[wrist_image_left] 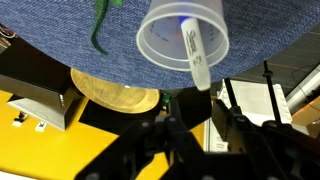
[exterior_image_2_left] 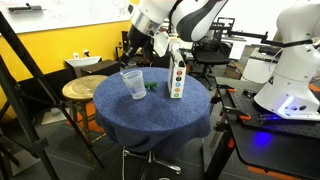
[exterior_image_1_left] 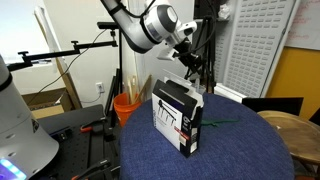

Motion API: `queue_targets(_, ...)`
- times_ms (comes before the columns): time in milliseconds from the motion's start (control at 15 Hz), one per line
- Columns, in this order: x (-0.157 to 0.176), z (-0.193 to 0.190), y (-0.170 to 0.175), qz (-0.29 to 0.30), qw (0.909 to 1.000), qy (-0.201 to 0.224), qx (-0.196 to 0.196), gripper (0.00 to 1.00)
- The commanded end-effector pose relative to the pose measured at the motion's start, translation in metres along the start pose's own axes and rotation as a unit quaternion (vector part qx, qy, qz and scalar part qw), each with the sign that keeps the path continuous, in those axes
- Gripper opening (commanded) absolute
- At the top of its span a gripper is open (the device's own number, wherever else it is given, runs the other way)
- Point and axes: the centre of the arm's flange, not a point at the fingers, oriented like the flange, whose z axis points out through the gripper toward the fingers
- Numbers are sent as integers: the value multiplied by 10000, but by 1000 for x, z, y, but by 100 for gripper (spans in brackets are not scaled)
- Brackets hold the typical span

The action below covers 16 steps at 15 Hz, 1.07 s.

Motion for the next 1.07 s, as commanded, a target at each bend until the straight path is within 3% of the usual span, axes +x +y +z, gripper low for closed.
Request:
queue_targets(0, -4, 3, -4, 56, 10000, 17, -80, 72)
queue_targets(267, -3, -2, -3, 54, 10000, 41, -49, 99)
queue_targets(1000, -3, 3, -3, -46, 10000, -32, -33, 100)
